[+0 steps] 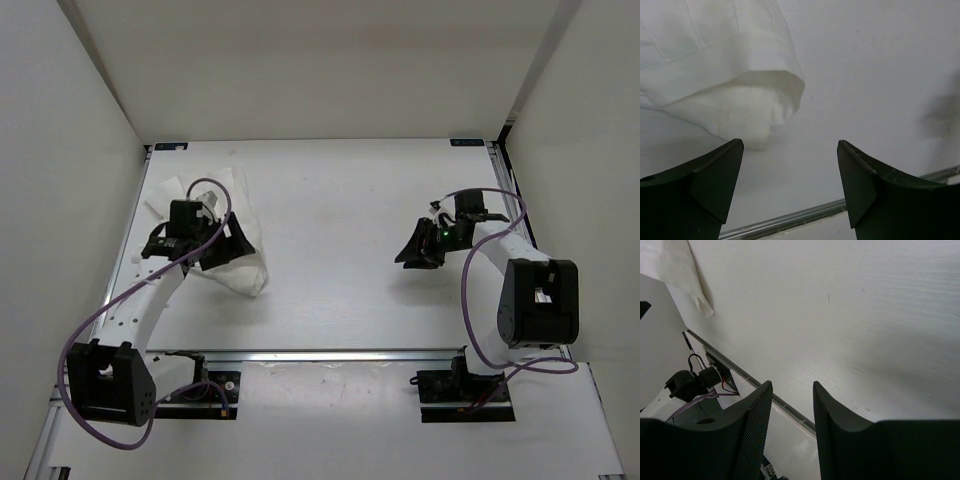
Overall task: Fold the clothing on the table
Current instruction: Flatten the skirt out
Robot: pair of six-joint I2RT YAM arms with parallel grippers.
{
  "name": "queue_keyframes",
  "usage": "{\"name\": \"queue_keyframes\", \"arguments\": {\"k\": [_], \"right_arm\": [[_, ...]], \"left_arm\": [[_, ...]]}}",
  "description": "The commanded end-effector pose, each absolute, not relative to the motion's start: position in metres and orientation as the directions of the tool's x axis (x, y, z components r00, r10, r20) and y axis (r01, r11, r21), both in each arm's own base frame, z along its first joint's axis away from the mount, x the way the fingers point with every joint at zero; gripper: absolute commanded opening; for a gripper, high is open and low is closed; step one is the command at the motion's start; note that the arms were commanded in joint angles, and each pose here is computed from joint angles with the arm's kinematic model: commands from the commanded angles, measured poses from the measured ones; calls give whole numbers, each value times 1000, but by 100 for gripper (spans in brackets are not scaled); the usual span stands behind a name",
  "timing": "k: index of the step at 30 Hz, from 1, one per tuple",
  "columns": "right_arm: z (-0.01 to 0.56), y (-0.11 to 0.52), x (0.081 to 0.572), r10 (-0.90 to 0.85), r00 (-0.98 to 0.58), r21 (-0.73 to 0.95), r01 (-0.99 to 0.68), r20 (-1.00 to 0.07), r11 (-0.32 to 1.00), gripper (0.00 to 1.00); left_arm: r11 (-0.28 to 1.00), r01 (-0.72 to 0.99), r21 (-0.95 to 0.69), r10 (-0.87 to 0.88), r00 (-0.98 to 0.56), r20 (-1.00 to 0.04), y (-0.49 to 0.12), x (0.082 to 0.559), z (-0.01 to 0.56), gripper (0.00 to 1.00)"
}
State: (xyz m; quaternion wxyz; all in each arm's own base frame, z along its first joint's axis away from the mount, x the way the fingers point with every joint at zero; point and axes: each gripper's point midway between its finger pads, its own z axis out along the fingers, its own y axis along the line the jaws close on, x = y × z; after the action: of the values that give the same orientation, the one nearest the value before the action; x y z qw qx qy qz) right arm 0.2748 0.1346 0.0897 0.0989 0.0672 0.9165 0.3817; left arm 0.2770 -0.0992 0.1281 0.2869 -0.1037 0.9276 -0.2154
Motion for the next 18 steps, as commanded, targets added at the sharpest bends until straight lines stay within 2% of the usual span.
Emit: {"name": "queue_keyframes", "arguments": {"k": [1, 3, 7, 13, 18], "right_arm": [[97, 140, 285, 190, -970, 728, 21, -151, 685, 44], [97, 141, 285, 186, -972, 724, 24, -146, 690, 44], [97, 146, 281, 165, -977, 725, 14, -137, 688, 44], [94, 145, 272, 169, -977, 726, 22, -130, 687, 44], [96, 132, 267, 208, -969, 723, 47, -136, 690, 44]], "left_arm": [[907, -97, -409, -350, -715, -605, -74, 304, 166, 86], [923, -149, -354, -356, -676, -645, -56, 321, 179, 86], [917, -320, -238, -396, -665, -633, -23, 350, 160, 84], [906, -410, -108, -376, -658, -653, -3, 386, 139, 83], [874, -476, 98, -316, -710, -629, 23, 394, 107, 82]]}}
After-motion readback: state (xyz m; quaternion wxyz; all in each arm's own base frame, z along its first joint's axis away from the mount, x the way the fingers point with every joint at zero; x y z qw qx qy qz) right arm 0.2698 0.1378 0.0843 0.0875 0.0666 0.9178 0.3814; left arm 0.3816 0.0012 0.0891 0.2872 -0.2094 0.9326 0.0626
